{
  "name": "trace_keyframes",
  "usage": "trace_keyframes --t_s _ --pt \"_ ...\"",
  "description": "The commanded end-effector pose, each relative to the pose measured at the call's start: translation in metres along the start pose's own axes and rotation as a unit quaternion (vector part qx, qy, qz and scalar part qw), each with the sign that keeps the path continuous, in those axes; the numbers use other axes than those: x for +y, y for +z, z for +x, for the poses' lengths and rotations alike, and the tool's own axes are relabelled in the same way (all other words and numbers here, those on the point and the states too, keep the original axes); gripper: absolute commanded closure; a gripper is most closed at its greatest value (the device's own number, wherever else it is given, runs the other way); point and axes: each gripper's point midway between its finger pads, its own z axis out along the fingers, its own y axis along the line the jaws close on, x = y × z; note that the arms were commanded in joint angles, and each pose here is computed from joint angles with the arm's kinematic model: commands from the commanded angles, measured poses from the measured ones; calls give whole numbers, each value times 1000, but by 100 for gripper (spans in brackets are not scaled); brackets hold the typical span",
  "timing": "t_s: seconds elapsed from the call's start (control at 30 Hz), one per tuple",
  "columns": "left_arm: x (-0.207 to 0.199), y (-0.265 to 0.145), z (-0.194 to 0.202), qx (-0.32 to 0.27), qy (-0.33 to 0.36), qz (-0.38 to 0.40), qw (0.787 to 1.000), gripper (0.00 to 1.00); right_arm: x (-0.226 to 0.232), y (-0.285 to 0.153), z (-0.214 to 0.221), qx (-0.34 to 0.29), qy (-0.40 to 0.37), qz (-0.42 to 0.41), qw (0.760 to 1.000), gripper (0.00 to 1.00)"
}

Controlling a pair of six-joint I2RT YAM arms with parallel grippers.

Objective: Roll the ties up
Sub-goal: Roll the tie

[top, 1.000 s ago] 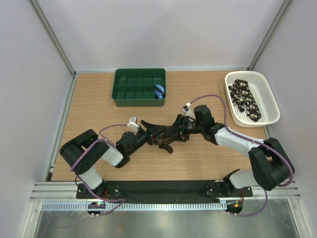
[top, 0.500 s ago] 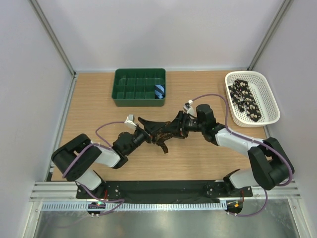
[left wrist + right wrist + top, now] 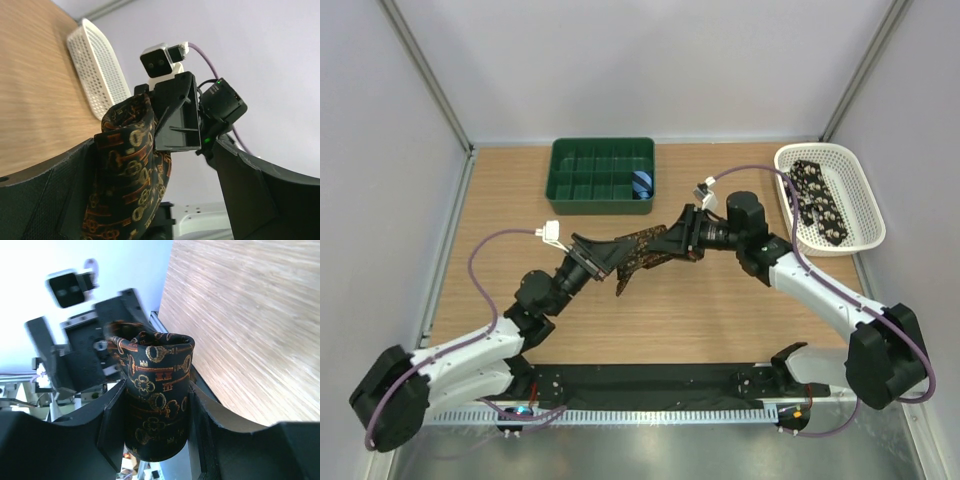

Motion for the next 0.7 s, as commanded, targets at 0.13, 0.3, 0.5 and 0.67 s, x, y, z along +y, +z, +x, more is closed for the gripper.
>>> trace_keyframes --t_s 0.13,0.3,0.5,0.67 --pt "18 -25 -29 23 276 -139 951 0 17 -8 -6 -1 -46 3 999 96" --pt "48 -37 -43 36 325 -237 915 0 15 -13 -9 -3 -64 31 997 96" --pt "25 -29 -20 87 390 -134 907 0 17 -15 -8 13 -63 44 997 96" --pt "-13 -29 -2 97 459 12 883 0 23 -19 -4 30 -65 47 996 96"
